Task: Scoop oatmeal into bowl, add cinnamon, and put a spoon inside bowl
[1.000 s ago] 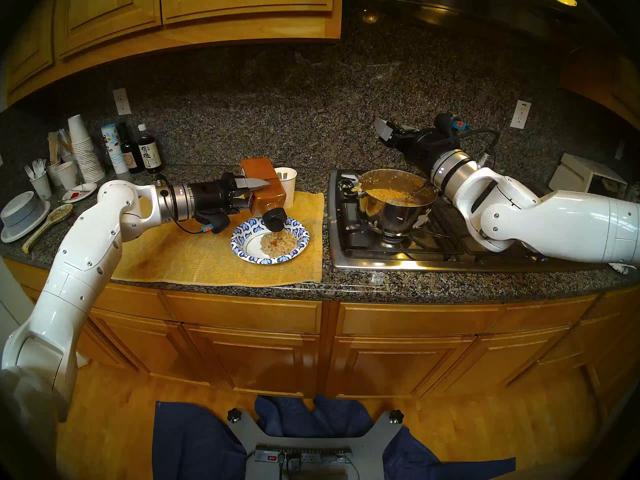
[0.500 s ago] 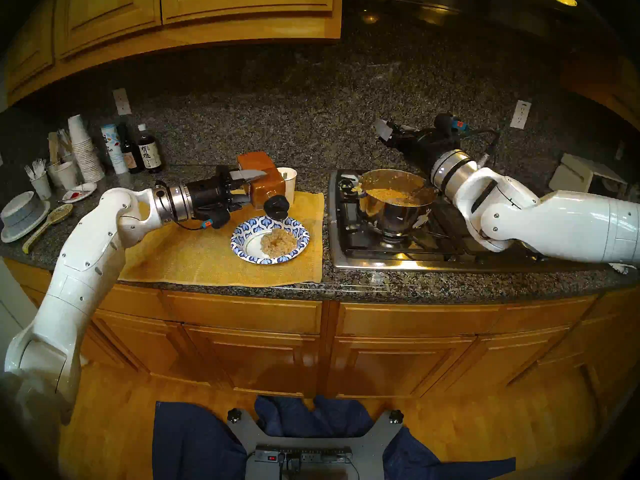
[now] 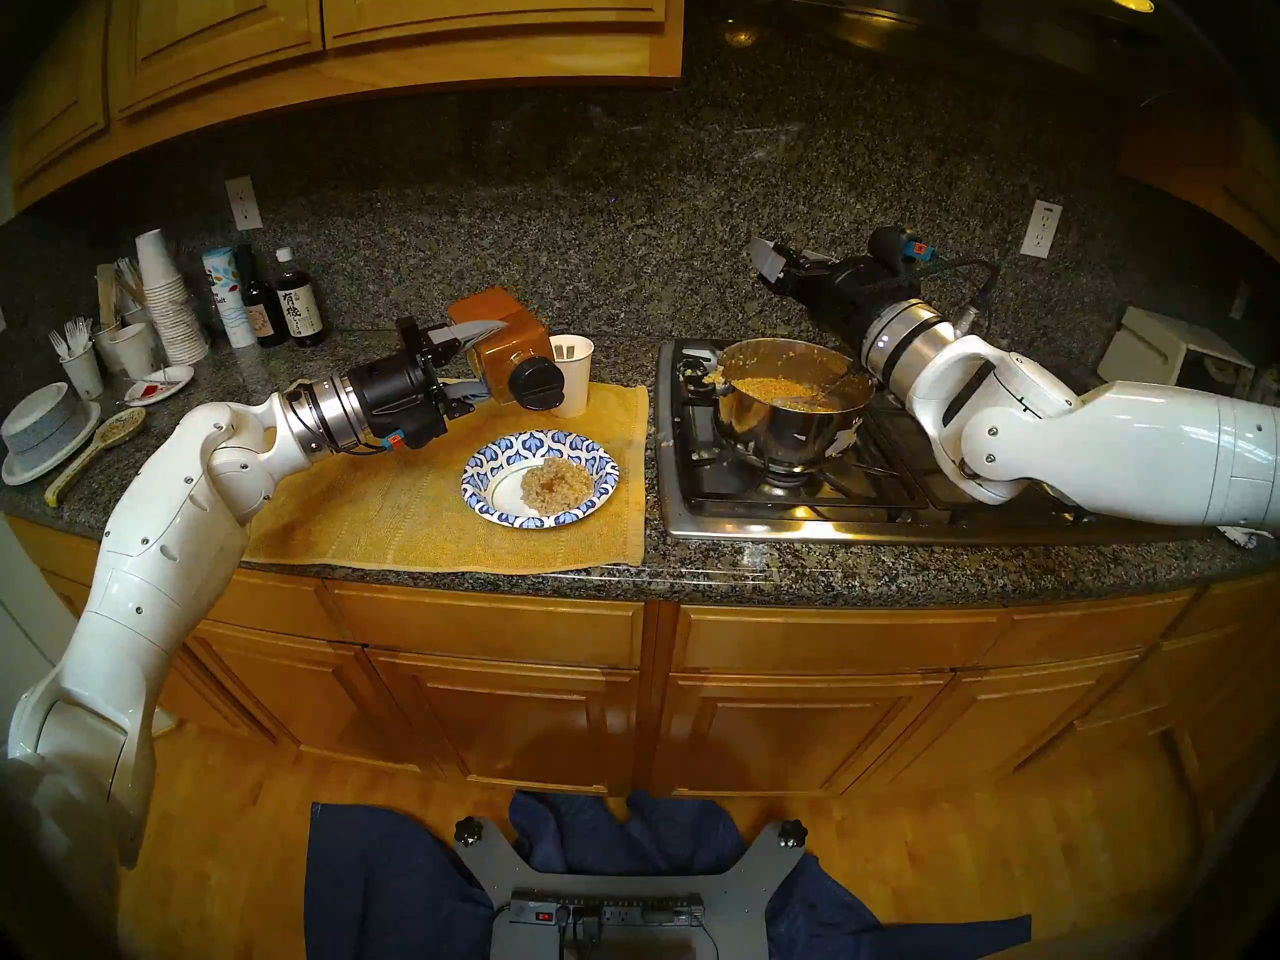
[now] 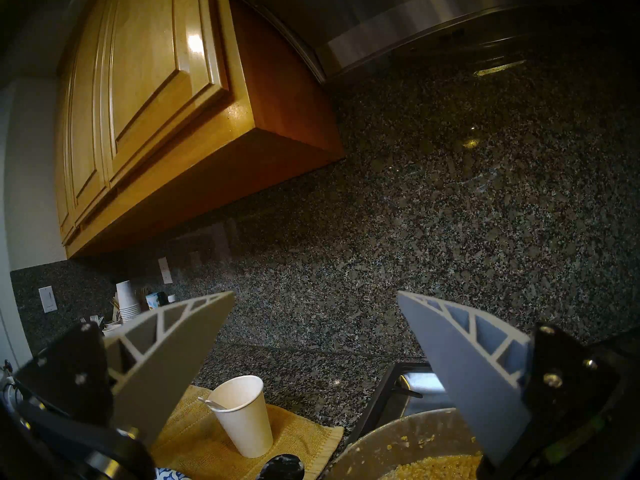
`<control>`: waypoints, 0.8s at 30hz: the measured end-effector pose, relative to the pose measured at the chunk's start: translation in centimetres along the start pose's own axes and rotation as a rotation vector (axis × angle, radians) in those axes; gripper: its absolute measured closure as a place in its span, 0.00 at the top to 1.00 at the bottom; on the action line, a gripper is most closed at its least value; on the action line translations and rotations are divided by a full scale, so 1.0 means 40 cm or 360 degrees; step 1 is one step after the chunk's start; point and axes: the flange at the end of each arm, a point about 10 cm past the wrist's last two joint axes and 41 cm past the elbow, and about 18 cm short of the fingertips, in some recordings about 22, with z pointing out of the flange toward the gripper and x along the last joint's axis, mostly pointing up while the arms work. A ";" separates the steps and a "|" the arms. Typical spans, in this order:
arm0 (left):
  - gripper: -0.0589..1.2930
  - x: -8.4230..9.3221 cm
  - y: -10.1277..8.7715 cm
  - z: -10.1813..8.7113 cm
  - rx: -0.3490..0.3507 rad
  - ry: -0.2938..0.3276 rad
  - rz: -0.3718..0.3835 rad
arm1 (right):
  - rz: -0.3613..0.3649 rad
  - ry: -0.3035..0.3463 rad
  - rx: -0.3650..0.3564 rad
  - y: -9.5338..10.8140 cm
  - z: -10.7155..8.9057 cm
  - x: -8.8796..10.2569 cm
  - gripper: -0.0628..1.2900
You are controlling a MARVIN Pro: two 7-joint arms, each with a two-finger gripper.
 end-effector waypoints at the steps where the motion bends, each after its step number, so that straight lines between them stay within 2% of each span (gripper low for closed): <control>1: 0.55 0.002 0.002 -0.001 -0.0001 0.0001 -0.0013 | 0.0000 0.0000 0.0000 0.000 0.000 0.000 0.95; 11: 0.55 0.020 0.022 -0.019 0.0010 -0.0007 -0.0193 | 0.0000 -0.0002 -0.0001 0.001 -0.001 -0.001 0.95; 24: 0.55 0.007 0.001 -0.041 0.0192 -0.0110 -0.0405 | -0.0001 -0.0008 -0.0004 0.003 -0.002 -0.004 0.95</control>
